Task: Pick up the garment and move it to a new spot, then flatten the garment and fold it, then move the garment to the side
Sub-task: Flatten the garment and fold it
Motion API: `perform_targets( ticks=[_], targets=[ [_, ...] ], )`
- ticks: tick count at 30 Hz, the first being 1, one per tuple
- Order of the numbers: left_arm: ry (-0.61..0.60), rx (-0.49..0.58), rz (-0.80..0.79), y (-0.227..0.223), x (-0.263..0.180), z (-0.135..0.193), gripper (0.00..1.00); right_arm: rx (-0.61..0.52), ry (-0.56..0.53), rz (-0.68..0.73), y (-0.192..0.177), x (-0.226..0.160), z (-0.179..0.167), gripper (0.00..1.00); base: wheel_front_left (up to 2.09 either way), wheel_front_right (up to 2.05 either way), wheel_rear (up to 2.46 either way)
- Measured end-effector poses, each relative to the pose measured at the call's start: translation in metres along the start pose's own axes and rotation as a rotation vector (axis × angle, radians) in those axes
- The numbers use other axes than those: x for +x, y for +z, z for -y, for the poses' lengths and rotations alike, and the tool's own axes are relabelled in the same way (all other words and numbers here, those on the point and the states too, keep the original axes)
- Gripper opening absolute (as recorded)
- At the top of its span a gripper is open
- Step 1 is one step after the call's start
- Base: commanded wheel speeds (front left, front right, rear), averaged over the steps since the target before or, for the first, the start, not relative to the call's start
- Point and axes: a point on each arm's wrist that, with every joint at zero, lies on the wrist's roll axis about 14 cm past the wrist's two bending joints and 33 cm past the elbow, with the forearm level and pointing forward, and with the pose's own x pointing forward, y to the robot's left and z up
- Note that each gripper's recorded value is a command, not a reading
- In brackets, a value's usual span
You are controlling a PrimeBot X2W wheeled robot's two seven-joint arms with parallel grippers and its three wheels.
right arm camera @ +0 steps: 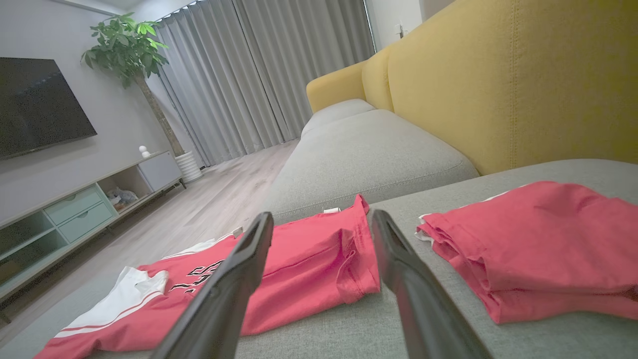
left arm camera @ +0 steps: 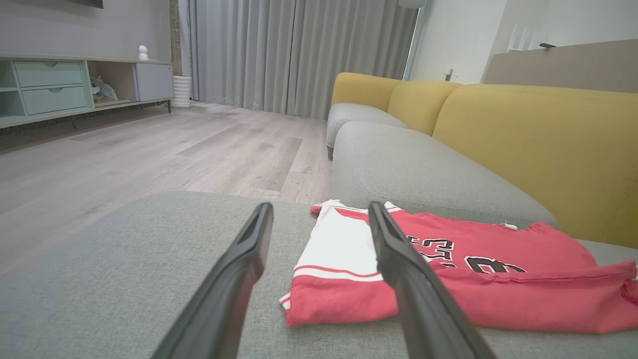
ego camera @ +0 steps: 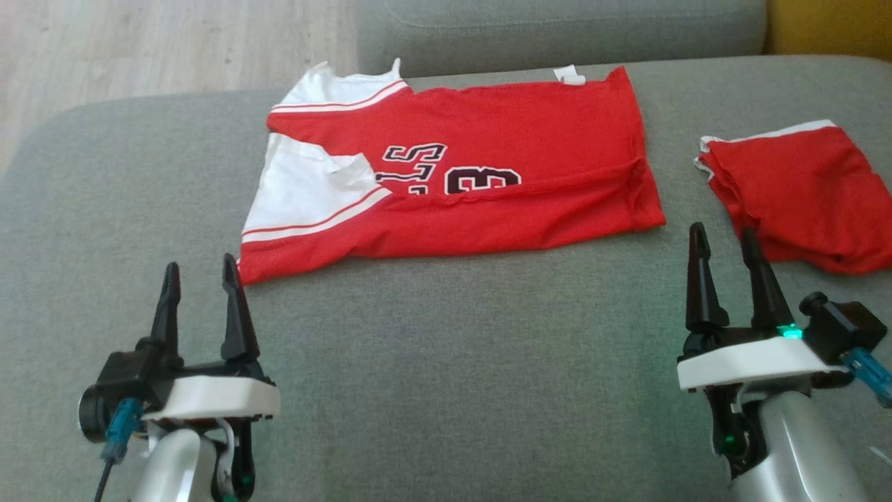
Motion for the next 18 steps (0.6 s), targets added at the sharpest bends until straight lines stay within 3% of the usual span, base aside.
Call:
perform_targets(
  ticks=[11,18],
  targets=[
    [0.01,0.054,-0.101,-0.035,0.03,-0.006,1.0,0.007,-0.007,0.009,0.001,0.006,0.004,1.0,0.0,0.0,0.0],
    [0.032,0.092,-0.297,-0.083,0.045,-0.019,1.0,0.014,-0.015,-0.022,-0.011,0.011,0.009,1.0,0.0,0.0,0.0]
  ],
)
